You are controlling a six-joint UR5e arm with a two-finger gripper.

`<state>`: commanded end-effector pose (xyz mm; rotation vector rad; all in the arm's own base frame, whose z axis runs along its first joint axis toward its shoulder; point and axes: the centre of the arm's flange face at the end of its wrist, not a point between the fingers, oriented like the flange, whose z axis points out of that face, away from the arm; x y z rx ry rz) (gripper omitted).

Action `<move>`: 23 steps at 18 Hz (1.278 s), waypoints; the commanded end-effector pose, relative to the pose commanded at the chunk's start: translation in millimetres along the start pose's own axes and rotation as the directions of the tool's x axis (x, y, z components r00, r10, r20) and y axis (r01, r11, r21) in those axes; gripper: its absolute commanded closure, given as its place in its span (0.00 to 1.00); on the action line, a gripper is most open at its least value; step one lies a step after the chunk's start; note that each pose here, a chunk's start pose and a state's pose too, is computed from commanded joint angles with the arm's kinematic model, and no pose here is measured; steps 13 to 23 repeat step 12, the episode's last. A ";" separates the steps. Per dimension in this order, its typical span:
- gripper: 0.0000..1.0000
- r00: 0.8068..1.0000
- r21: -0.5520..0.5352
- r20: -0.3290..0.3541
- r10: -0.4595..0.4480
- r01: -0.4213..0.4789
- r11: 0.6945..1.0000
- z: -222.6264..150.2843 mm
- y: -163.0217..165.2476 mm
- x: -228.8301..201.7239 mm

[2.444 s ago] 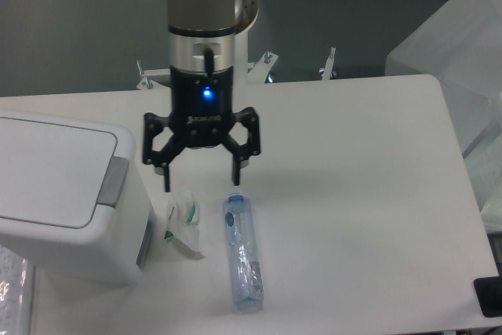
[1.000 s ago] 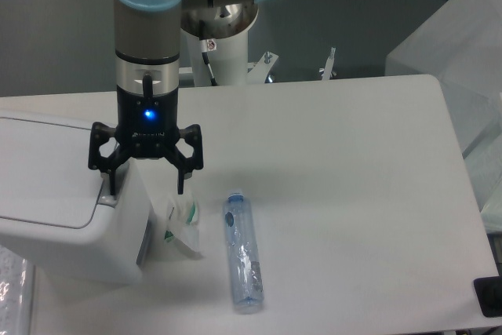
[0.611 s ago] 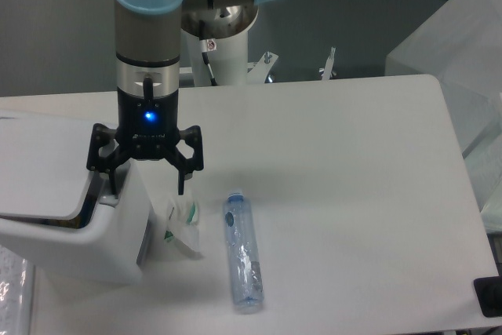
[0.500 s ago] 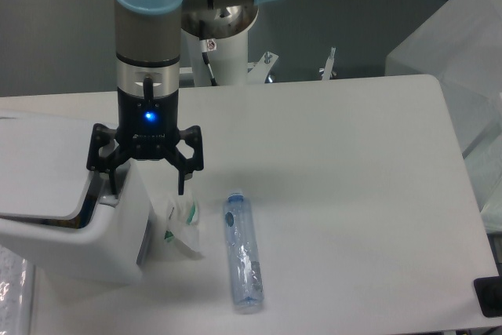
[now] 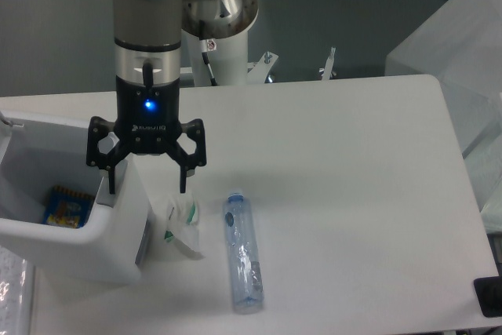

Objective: Open the trash can
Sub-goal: 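Push the lid edge down to tip the lid open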

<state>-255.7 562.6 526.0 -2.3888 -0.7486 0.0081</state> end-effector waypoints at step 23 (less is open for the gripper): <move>0.00 0.978 0.033 0.194 0.082 -0.090 0.995 0.1 -36.5 -77.2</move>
